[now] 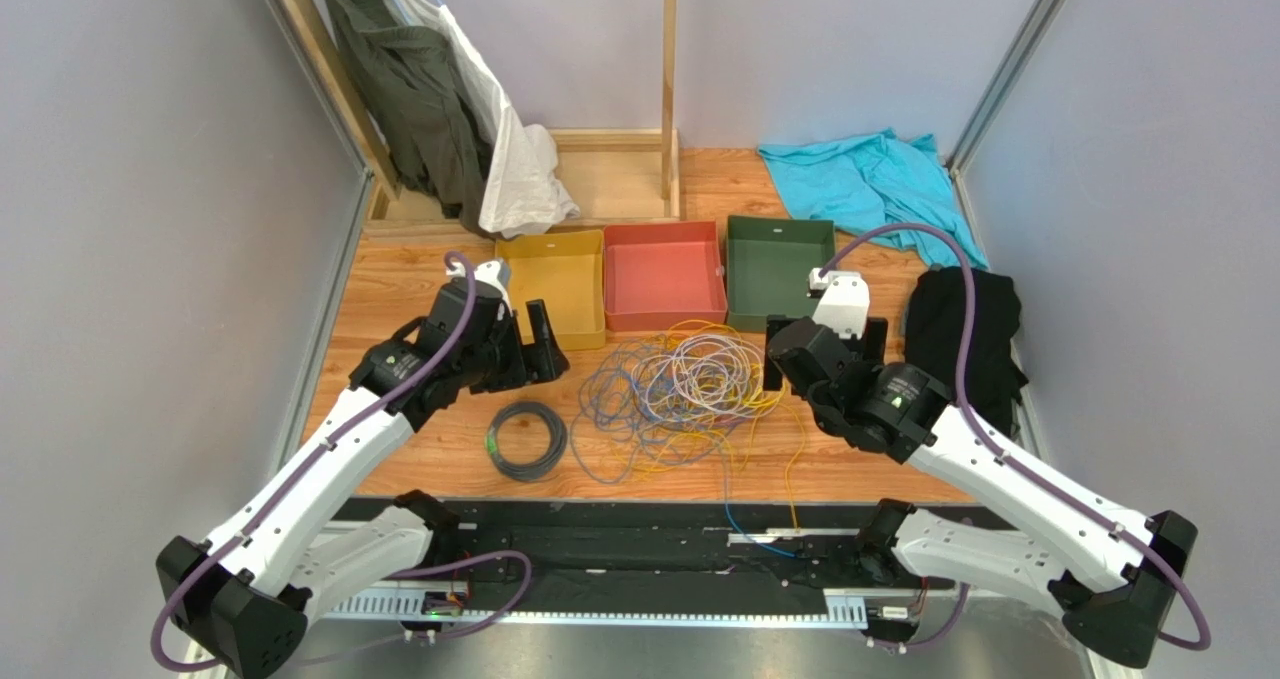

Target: Untangle the cables

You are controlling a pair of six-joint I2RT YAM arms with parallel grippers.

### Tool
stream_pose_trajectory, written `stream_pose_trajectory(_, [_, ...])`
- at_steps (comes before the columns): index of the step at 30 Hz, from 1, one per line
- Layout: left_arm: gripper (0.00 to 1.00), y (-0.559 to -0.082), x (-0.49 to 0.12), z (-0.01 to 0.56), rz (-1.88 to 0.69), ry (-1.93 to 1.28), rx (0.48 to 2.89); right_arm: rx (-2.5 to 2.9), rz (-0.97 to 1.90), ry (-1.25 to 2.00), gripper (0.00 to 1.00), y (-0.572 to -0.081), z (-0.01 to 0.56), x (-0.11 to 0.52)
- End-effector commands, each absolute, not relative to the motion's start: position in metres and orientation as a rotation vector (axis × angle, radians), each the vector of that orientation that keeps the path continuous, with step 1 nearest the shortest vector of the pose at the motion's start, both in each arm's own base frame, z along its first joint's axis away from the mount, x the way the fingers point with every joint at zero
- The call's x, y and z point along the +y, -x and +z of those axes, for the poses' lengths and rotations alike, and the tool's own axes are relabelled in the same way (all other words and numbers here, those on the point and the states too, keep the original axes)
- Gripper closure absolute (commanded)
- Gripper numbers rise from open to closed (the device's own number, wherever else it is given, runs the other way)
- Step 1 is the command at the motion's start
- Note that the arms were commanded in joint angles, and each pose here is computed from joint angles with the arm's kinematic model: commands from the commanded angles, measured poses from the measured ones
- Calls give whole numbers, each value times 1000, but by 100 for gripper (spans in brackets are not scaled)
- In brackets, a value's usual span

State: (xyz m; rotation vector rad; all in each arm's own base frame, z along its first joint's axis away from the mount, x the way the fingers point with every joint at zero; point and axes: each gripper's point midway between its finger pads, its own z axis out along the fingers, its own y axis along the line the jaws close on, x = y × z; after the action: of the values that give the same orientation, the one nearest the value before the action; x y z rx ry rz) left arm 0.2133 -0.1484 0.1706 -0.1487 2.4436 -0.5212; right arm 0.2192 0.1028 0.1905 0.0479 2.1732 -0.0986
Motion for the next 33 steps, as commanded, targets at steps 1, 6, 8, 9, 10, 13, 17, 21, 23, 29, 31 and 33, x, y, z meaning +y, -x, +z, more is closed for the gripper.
stream_pose_trajectory(1, [11,-223,-170,187,-666,110,2361,2145,-57,-41,4,-227,198,113])
stream_pose_trajectory(6, [31,-247,-200,181,-720,-37,2343,2156,-52,-39,4,-227,193,116])
stream_pose_trajectory(8, [30,-259,-211,183,-688,-122,2352,2160,-52,-34,4,-227,192,116])
stream_pose_trajectory(9, [30,-263,-216,167,-652,-146,2413,2162,-58,-31,4,-226,191,115])
stream_pose_trajectory(10, [30,-265,-224,166,-644,-181,2419,2160,-57,-31,4,-226,192,115])
stream_pose_trajectory(13, [29,-276,-239,162,-600,-256,2414,2159,-60,-21,4,-225,193,113])
stream_pose_trajectory(17, [36,-284,-256,139,-613,-320,2454,2156,-62,-18,4,-225,194,113])
stream_pose_trajectory(21, [36,-289,-266,123,-604,-329,2461,2161,-73,-13,4,-225,191,113])
stream_pose_trajectory(23, [36,-290,-272,115,-602,-333,2469,2168,-78,-10,4,-225,189,112])
stream_pose_trajectory(29, [36,-300,-294,97,-593,-354,2457,2180,-115,-12,3,-223,184,107])
stream_pose_trajectory(31, [41,-303,-295,92,-577,-341,2467,2178,-123,-13,2,-223,184,105])
stream_pose_trajectory(33, [47,-305,-297,87,-579,-343,2477,2172,-126,-18,2,-222,186,104])
